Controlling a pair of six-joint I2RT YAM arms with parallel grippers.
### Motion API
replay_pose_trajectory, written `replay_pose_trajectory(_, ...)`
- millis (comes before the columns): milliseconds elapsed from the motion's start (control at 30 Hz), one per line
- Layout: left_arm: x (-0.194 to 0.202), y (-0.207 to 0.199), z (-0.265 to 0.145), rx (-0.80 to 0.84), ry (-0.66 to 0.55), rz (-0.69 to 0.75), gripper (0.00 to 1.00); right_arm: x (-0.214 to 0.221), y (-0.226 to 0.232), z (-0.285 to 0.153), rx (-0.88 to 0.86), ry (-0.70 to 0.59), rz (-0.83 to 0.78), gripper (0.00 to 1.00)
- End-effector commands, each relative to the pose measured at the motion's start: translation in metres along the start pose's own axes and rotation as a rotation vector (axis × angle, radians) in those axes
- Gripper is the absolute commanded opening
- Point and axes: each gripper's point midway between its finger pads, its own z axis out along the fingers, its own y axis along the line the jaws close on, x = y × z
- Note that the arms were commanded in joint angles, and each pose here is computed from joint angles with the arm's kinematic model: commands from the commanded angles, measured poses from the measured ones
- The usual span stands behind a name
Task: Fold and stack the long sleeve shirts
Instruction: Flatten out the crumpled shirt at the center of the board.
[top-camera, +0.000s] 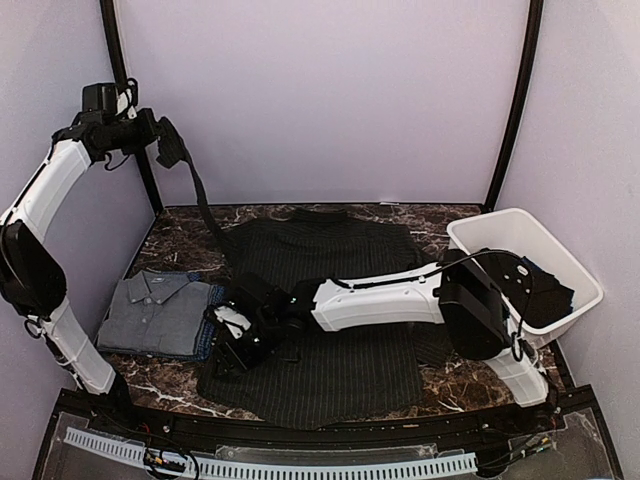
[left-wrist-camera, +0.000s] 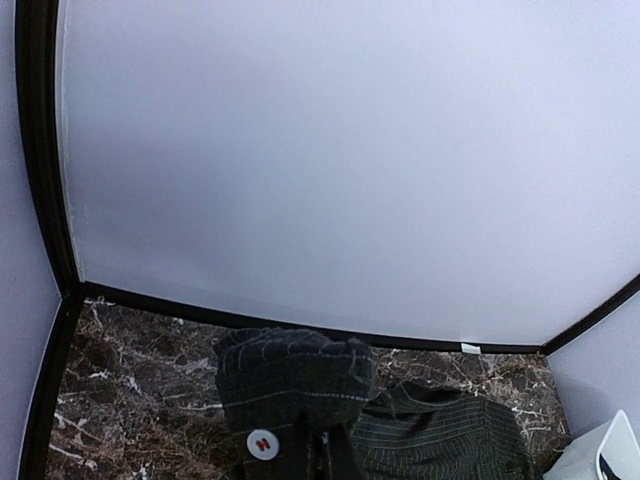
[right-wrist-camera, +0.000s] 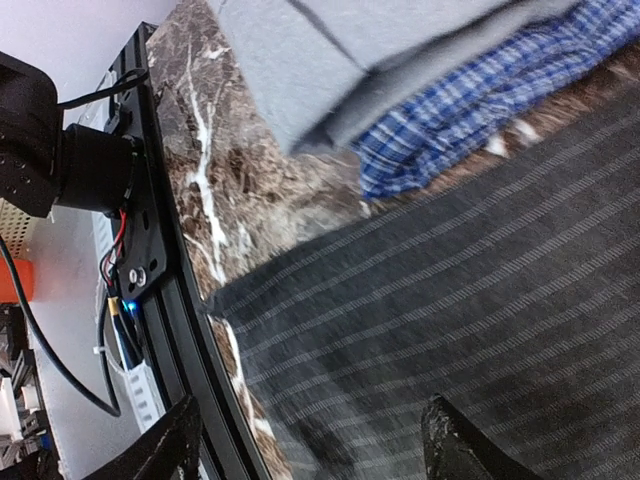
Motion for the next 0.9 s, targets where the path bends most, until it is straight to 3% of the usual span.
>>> replay_pose_trajectory(0,-0.023,-0.03,-0.021,0.144,-0.104,0.025,0.0,-0.038,-0.026,-0.069,0.071,-0.161,0.035,0.72)
replay_pose_trajectory(200,-0.016,-0.05,-0.03,0.289,-0.143,0.047,0.0,-0.031,-0.101,-0.117,0.194,-0.242,0.201,0.69)
replay_pose_trajectory(433,-0.002,-0.053,-0.012,0.342,-0.077,0.021,0.0,-0.006,-0.196,-0.147,0.408,-0.272,0.368,0.62)
replay_pose_trajectory(867,0.021,-0.048,0.011,0.374,-0.012,-0.006,0.0,0.029,-0.302,-0.166,0.667,-0.213,0.486,0.57)
